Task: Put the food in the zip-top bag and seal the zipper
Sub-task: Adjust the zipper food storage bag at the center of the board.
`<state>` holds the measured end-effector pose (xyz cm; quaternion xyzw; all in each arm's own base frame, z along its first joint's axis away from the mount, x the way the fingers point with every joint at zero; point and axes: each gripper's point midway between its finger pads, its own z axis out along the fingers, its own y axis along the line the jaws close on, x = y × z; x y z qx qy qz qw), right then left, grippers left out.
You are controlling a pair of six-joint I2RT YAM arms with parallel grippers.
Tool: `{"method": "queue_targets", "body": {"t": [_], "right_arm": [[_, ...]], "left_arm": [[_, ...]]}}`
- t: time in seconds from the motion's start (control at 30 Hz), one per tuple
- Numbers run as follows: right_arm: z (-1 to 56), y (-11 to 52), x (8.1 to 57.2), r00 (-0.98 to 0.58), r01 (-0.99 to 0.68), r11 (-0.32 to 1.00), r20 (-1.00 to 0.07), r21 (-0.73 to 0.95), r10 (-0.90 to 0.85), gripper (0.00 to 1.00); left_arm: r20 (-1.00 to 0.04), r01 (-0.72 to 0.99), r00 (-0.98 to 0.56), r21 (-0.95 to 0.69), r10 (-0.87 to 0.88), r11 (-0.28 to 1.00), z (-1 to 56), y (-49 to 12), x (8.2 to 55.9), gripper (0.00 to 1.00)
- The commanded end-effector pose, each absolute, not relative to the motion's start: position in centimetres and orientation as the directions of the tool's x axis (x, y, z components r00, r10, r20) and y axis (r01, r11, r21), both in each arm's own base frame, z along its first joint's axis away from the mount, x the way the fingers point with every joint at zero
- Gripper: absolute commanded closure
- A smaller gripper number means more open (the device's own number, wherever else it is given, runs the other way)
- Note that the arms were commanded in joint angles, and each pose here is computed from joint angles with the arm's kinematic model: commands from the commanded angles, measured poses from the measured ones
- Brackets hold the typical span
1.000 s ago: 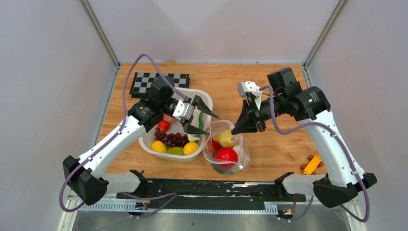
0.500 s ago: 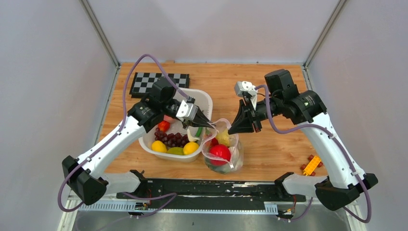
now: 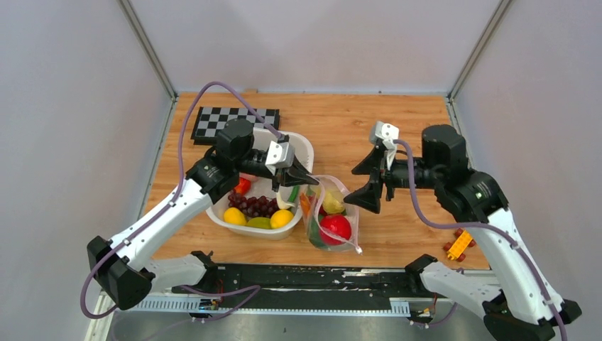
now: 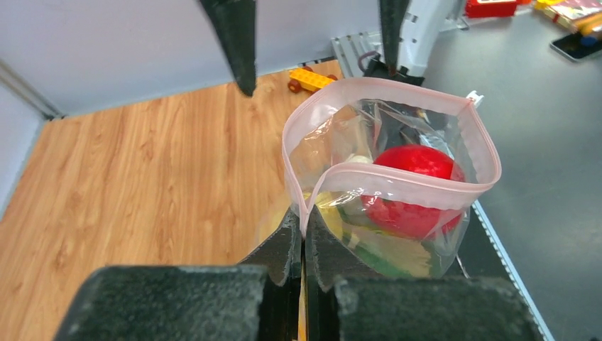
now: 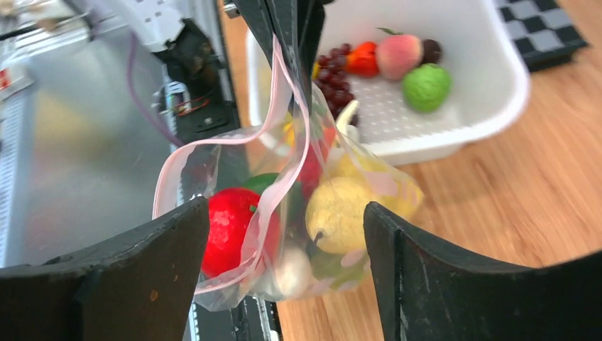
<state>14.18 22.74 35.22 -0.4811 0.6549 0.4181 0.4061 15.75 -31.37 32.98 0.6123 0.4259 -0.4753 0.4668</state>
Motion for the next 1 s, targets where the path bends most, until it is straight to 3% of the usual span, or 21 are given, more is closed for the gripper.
{"method": "queue_targets", "body": {"t": [0.0,0.13,0.43,0.83,0.97], "right_arm": [[38.1,20.2,16.6,-0.163,-0.876,0.475,-0.977,0.081,-0.134,0.18],[37.1,18.1,16.3,-0.177,-0.792,0.594,-0.984,0.141,-0.001,0.16],[37.0,16.1,12.9,-0.059,-0.790,0.584,-0.971,0.188,0.233,0.14],[31.3,14.9,14.9,-0.016,-0.717,0.668,-0.963,0.198,0.268,0.20],[29.4,15.8,15.1,-0.031,-0.740,0.638,-0.958,0.213,0.284,0.23]], "left_arm": [[-0.989,0.988,0.148,0.146,0.020,-0.057,35.7,-32.4,18.4,1.00],[-0.995,0.994,0.103,0.103,0.011,0.036,35.4,-32.8,20.4,1.00],[-0.999,0.978,0.016,0.010,-0.029,0.207,35.3,-32.8,24.8,1.00],[-0.998,0.951,0.008,-0.009,-0.057,0.309,34.2,-31.3,25.9,1.00],[-0.999,0.949,0.008,-0.009,-0.053,0.315,34.0,-31.1,25.9,1.00]]}}
